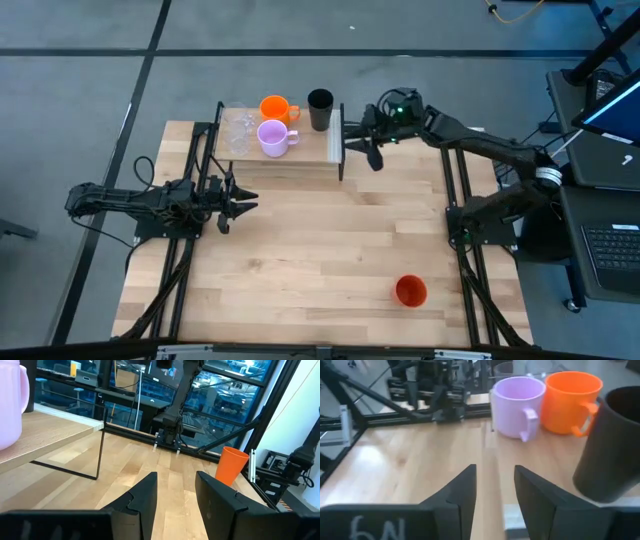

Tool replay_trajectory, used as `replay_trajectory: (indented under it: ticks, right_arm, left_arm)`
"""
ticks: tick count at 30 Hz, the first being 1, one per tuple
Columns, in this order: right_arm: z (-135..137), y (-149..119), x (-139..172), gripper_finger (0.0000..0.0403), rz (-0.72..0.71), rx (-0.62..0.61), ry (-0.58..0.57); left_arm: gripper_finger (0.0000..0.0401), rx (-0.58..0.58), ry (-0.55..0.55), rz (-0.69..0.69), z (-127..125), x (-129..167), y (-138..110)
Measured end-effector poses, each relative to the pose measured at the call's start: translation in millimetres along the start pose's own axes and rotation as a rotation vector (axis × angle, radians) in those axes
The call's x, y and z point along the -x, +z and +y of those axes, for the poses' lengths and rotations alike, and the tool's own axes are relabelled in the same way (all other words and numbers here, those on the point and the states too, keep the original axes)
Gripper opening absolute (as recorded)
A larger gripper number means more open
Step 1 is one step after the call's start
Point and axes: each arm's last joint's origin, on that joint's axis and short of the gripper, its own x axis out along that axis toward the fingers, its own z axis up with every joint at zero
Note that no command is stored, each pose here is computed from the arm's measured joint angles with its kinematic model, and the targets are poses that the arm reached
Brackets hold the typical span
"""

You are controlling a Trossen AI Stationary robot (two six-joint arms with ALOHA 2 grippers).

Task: Stack small to large cups/mugs on shelf
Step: Put the orange cup on the shelf

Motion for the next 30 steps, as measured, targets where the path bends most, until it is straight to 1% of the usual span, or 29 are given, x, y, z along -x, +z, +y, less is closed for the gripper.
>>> replay_trajectory:
  ticks: [8,10,17,19,26,30]
  right_arm:
    - [37.3,13.6,47.7,0.0134,0.007,0.016,0.03]
    - [46.6,14.1,61.6,0.0134,0.022,0.011,0.017]
    - [80.8,-0.9,109.5,0.0134,0.189,-0.062,-0.089]
    - [89.5,-4.8,119.9,0.0134,0.218,-0.087,-0.093]
    - [116.1,-13.2,145.8,0.0134,0.254,-0.145,-0.015]
    - [129.7,-17.5,149.8,0.0134,0.298,-0.16,0.094]
  left_arm:
    - [0.0128,0.0,-0.002,0.001,-0.1,0.0,0.0]
    - [0.0128,0.0,-0.002,0.001,-0.1,0.0,0.0]
    - [0.0128,0.0,-0.002,0.001,-0.1,0.0,0.0]
    - [0.0128,0.0,-0.002,0.001,-0.1,0.0,0.0]
    - [0.0128,0.0,-0.002,0.001,-0.1,0.0,0.0]
    - [0.0128,0.0,-0.002,0.001,-0.1,0.0,0.0]
